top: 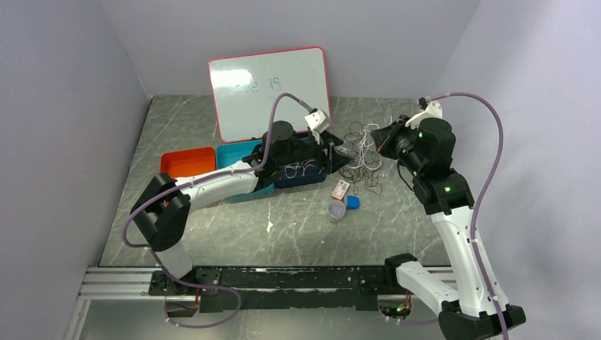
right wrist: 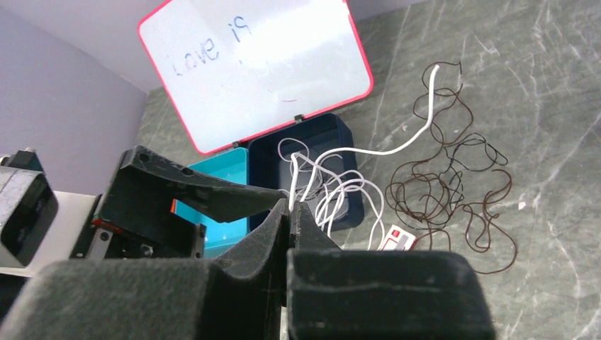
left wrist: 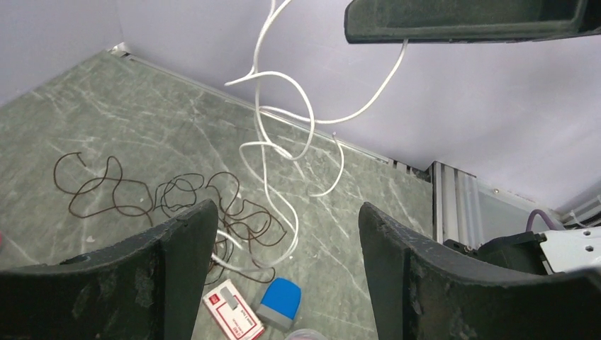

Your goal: Untangle the cables

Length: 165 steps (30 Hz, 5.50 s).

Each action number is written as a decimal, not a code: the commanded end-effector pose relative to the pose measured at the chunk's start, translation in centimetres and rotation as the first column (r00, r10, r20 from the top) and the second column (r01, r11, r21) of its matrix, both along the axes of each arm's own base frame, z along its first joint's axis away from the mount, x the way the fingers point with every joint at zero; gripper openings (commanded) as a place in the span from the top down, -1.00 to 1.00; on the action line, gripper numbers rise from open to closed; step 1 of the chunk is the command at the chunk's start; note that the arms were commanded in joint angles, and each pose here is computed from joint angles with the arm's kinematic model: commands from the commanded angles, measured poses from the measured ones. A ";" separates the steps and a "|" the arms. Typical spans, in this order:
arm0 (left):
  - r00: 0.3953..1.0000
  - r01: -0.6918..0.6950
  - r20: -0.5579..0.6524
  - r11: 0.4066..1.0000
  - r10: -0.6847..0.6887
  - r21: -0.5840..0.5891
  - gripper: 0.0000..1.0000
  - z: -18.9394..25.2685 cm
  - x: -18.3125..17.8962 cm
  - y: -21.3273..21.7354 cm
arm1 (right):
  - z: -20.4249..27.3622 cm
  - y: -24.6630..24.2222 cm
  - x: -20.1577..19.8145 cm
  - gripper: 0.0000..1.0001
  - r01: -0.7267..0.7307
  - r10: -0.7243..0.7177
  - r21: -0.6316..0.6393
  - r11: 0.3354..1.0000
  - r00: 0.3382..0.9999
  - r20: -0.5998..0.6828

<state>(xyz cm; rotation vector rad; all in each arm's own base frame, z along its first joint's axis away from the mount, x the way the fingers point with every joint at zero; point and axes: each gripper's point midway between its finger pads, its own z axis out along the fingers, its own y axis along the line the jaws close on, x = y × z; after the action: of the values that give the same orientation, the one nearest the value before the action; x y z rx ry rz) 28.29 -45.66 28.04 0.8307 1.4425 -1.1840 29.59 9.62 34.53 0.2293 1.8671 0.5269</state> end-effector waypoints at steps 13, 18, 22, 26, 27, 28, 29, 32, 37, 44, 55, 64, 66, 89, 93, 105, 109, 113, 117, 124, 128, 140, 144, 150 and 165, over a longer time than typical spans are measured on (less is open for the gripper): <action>0.997 0.065 0.055 0.993 -0.060 -0.095 -0.53 3.6 -1.0 -3.5 | 1.2 1.6 -1.2 1.00 -0.087 0.086 0.078 0.993 0.996 0.016; 0.999 0.037 0.042 0.996 -0.034 -0.082 -0.25 3.4 -0.2 -3.9 | 1.1 1.8 -1.6 1.00 -0.100 0.099 0.082 0.992 0.995 0.015; 0.999 0.030 0.047 0.997 -0.027 -0.072 0.21 3.7 -0.1 -3.8 | 0.6 1.4 -1.7 1.00 -0.087 0.087 0.063 0.994 0.996 0.007; 0.998 -0.001 0.061 0.998 0.005 -0.069 0.52 4.3 -0.3 -2.6 | -0.1 0.1 -1.6 1.00 -0.032 0.032 0.006 0.999 0.999 -0.004; 0.998 -0.010 0.065 0.998 0.014 -0.067 0.57 4.4 -0.4 -2.2 | -0.4 -0.3 -1.6 1.00 -0.017 0.017 -0.011 1.000 1.000 -0.006; 0.997 -0.020 0.067 0.998 0.024 -0.062 0.60 4.6 -0.6 -1.8 | -0.6 -0.7 -1.6 1.00 0.000 0.000 -0.029 1.000 1.000 -0.008; 0.997 -0.031 0.072 0.998 0.035 -0.058 0.65 4.7 -0.7 -1.3 | -0.9 -1.0 -1.6 1.00 0.011 -0.012 -0.046 0.999 1.000 -0.012; 0.994 -0.061 0.087 0.997 0.065 -0.049 0.85 5.3 -1.1 0.2 | -1.5 -1.8 -1.5 1.00 0.043 -0.044 -0.082 0.996 0.999 -0.019; 0.986 -0.130 0.098 0.991 0.132 -0.021 0.86 5.3 -1.3 2.6 | -2.1 -2.7 -1.4 1.00 0.076 -0.079 -0.119 0.990 0.997 -0.021; 0.949 -0.300 0.123 0.951 0.289 0.075 0.86 5.4 -0.2 6.6 | -2.8 -4.0 -1.4 1.00 0.122 -0.128 -0.177 0.977 0.991 -0.025; 0.815 -0.577 0.135 0.809 0.563 0.113 0.86 8.4 0.5 17.4 | -7.4 -4.9 -1.1 1.00 0.150 -0.178 -0.241 0.959 0.979 -0.100; 0.784 -0.619 0.139 0.778 0.605 0.105 0.86 9.7 -1.3 21.5 | -6.7 -3.5 -0.6 0.99 0.095 -0.110 -0.200 0.975 0.992 -0.066; 0.805 -0.591 0.135 0.800 0.578 0.103 0.86 9.4 -1.8 21.2 | -6.0 -2.7 -0.7 0.99 0.056 -0.065 -0.175 0.983 0.997 -0.043; 0.963 -0.140 0.214 0.982 0.164 -0.125 -0.77 13.2 -4.4 8.8 | 7.0 6.4 -3.6 1.00 -0.382 0.352 0.190 0.904 0.919 0.176; 0.956 -0.137 0.241 0.981 0.167 -0.139 -0.82 13.3 -3.8 7.4 | 7.6 7.2 -4.4 1.00 -0.437 0.405 0.203 0.876 0.896 0.180; 0.948 -0.100 0.287 0.986 0.136 -0.136 -0.85 13.1 -3.4 5.1 | 9.6 8.6 -6.3 1.00 -0.534 0.489 0.266 0.802 0.844 0.221; 0.947 -0.098 0.289 0.985 0.137 -0.145 -0.84 13.1 -3.1 4.6 | 10.1 8.7 -6.6 1.00 -0.545 0.497 0.275 0.792 0.837 0.229; 0.949 -0.086 0.288 0.986 0.126 -0.146 -0.84 12.8 -2.7 3.7 | 10.5 8.9 -6.9 1.00 -0.555 0.503 0.291 0.780 0.831 0.238; 0.953 -0.067 0.281 0.986 0.109 -0.155 -0.79 12.6 -2.6 2.8 | 10.7 9.1 -7.2 1.00 -0.570 0.515 0.309 0.761 0.821 0.246; 0.964 -0.049 0.252 0.988 0.086 -0.149 -0.68 11.1 -2.5 2.1 | 11.7 9.0 -7.7 1.00 -0.573 0.509 0.313 0.757 0.818 0.267; 0.970 -0.061 0.225 0.989 0.090 -0.133 -0.42 9.7 -2.4 2.2 | 12.4 8.7 -7.8 1.00 -0.564 0.491 0.310 0.765 0.823 0.287; 0.992 -0.029 0.118 0.998 0.035 -0.054 0.00 4.1 -3.1 1.8 | 14.5 8.3 -8.5 1.00 -0.568 0.465 0.309 0.763 0.814 0.347; 0.998 0.000 0.060 0.999 0.002 -0.034 0.09 1.5 -3.8 1.8 | 15.2 8.3 -8.7 1.00 -0.574 0.461 0.310 0.758 0.808 0.367; 0.999 0.025 -0.024 1.000 -0.025 0.008 0.22 -2.8 -5.1 2.2 | 15.6 8.0 -8.8 1.00 -0.561 0.444 0.300 0.771 0.812 0.378; 0.987 0.001 -0.159 0.995 0.015 0.099 0.36 -10.2 -7.8 6.0 | 19.3 5.6 -9.0 1.00 -0.463 0.319 0.224 0.857 0.821 0.474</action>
<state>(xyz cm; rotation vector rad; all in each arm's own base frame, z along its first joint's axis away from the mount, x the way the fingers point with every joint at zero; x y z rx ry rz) 21.41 -39.93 16.55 0.8369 1.7032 -1.1625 21.14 16.31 51.57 -0.0577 1.4612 1.1659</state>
